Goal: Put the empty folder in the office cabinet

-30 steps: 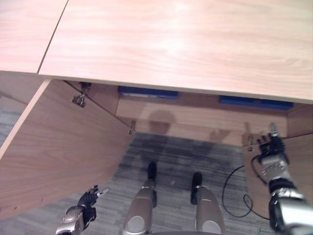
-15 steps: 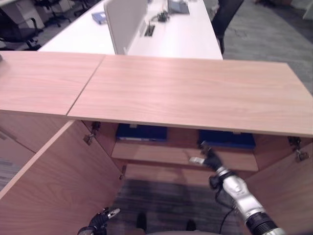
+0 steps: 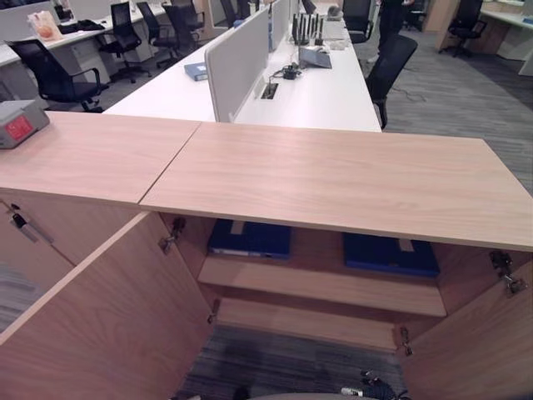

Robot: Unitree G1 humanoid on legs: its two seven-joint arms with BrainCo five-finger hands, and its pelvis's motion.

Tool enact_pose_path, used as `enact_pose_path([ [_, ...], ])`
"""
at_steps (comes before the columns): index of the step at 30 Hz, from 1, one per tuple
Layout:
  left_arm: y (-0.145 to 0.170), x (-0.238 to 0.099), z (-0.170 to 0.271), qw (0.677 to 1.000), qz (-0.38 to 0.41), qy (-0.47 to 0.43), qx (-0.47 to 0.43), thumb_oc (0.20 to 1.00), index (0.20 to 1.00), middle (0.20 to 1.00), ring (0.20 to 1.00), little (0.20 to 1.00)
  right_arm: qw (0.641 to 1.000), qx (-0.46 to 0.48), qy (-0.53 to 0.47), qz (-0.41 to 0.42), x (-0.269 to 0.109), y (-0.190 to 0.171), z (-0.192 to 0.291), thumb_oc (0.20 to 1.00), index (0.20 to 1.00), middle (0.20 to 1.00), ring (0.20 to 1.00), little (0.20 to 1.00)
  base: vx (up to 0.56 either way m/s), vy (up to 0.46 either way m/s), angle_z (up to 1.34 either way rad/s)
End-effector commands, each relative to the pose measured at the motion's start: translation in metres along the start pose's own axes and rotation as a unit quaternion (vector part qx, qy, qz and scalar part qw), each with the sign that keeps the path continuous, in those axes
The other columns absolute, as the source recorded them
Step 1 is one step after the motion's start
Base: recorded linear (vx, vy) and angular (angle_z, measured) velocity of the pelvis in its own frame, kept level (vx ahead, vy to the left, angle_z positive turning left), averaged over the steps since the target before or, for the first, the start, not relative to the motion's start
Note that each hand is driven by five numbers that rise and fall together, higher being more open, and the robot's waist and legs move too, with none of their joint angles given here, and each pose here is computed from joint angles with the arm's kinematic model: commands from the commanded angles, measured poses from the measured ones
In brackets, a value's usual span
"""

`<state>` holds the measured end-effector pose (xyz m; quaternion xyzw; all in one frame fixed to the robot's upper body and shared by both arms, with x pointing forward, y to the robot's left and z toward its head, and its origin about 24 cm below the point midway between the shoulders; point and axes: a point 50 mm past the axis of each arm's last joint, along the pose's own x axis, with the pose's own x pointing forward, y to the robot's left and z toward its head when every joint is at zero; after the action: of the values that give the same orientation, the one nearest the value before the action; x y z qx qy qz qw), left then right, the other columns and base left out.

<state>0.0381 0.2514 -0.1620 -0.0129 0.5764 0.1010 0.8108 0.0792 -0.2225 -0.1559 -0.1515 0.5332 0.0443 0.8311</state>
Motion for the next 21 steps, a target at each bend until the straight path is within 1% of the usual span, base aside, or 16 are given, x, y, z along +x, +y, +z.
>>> enact_pose_path([
  [1,-0.006,0.008,0.046,0.998,0.002,-0.064,-0.006,1.000,1.000,1.000,1.000,1.000,0.998,-0.020,-0.055,-0.009,0.009,0.000,0.041,1.000,1.000,1.000,1.000,1.000,-0.21,0.000,0.32],
  [3,-0.009,0.009,0.052,0.997,0.001,-0.076,-0.016,1.000,1.000,1.000,1.000,1.000,0.998,-0.019,-0.056,-0.017,0.010,-0.006,0.042,1.000,1.000,1.000,1.000,1.000,-0.17,0.033,0.38],
  [4,-0.013,0.010,0.060,0.996,-0.004,-0.087,-0.025,1.000,1.000,1.000,1.000,1.000,0.998,-0.014,-0.053,-0.035,0.010,-0.016,0.043,1.000,1.000,1.000,1.000,1.000,-0.15,0.047,0.26],
  [9,-0.014,0.009,0.061,0.995,-0.008,-0.092,-0.035,1.000,1.000,1.000,1.000,1.000,0.998,-0.023,-0.040,-0.045,0.010,-0.026,0.041,1.000,1.000,1.000,1.000,1.000,-0.16,0.103,0.58],
  [16,-0.013,0.010,0.062,0.995,-0.009,-0.087,-0.037,1.000,1.000,1.000,1.000,1.000,0.998,0.024,-0.029,-0.058,0.009,-0.033,0.033,1.000,1.000,1.000,1.000,1.000,-0.03,0.187,0.77],
  [18,-0.015,0.010,0.059,0.996,-0.015,-0.080,-0.021,1.000,1.000,1.000,1.000,1.000,0.997,0.042,-0.020,-0.059,0.008,-0.032,0.027,1.000,1.000,1.000,1.000,1.000,0.02,0.213,1.12],
  [21,-0.011,0.010,0.059,0.997,-0.012,-0.075,0.003,1.000,1.000,1.000,1.000,1.000,0.994,0.086,-0.035,-0.062,0.010,-0.030,0.036,1.000,1.000,1.000,1.000,1.000,0.05,0.314,0.68],
])
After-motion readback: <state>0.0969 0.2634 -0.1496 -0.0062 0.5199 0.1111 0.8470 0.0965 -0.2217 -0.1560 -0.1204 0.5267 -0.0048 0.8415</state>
